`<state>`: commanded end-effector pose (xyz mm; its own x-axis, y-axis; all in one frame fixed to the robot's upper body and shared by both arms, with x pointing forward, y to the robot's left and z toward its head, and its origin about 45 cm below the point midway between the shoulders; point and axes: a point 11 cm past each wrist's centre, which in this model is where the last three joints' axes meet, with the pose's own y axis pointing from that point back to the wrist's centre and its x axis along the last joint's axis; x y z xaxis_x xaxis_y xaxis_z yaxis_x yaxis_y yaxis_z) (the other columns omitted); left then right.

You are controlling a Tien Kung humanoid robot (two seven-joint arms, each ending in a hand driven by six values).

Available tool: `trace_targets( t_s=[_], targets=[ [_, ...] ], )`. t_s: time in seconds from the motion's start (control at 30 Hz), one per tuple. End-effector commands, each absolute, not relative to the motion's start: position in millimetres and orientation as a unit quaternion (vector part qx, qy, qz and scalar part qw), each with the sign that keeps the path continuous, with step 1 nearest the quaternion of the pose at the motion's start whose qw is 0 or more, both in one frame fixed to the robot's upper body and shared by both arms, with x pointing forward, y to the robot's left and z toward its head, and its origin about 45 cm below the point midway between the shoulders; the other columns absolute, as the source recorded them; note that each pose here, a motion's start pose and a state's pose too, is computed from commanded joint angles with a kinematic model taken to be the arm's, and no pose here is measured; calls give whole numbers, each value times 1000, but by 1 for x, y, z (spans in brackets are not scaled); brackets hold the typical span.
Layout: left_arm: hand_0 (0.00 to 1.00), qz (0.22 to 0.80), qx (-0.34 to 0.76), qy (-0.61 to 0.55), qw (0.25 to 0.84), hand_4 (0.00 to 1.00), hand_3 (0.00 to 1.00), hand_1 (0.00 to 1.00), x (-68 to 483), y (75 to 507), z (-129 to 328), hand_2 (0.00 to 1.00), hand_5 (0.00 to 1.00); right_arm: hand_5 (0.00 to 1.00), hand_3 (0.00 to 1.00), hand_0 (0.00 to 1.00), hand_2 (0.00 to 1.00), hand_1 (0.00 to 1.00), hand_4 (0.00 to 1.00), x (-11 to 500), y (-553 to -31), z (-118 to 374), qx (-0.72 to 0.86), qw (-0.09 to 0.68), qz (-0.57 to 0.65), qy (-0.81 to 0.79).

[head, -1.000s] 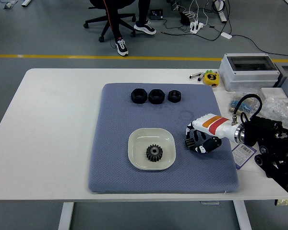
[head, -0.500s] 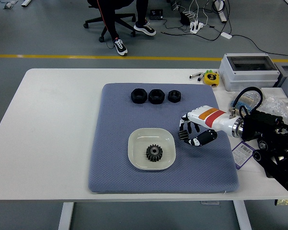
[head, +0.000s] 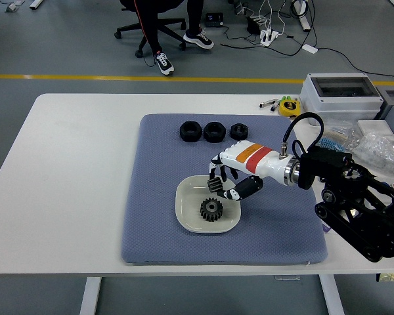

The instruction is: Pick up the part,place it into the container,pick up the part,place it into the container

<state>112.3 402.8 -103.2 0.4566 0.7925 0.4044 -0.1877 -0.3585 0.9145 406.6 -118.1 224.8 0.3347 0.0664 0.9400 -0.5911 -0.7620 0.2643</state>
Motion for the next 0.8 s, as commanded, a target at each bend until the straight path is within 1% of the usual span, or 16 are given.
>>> trace_targets(
  t_s=[0.03, 0.07, 0.23, 0.27, 0.43, 0.47, 0.8],
  targets=[
    [704, 471, 676, 223, 521, 632, 556, 671, 113, 403, -103, 643, 572, 261, 492, 191, 457, 344, 693, 406, -117, 224, 761, 301, 550, -168],
    [704, 471, 676, 223, 521, 632, 556, 669, 113, 403, -103, 642, 572, 502, 695, 303, 633, 473, 998, 406, -116, 222, 761, 304, 549, -163],
    [704, 472, 677, 223, 519, 632, 556, 669, 114, 405, -102, 642, 572, 502, 695, 303, 633, 473, 998, 402, -115, 215, 763, 318, 545, -142],
    [704, 472, 677, 222, 519, 632, 555, 673, 114, 405, -102, 643, 572, 556, 884, 336, 719, 510, 998, 402, -115, 214, 761, 319, 547, -143],
    [704, 473, 677, 221, 519, 632, 555, 673, 116, 405, -102, 643, 572, 556, 884, 336, 719, 510, 998, 403, -118, 212, 757, 317, 551, -153],
    [704, 473, 677, 220, 519, 633, 555, 672, 116, 405, -102, 643, 574, 584, 928, 345, 736, 518, 998, 404, -118, 212, 756, 315, 552, -156],
    [704, 474, 676, 220, 520, 633, 556, 671, 118, 404, -102, 642, 573, 588, 928, 341, 735, 514, 998, 408, -125, 225, 758, 293, 550, -192]
  ],
)
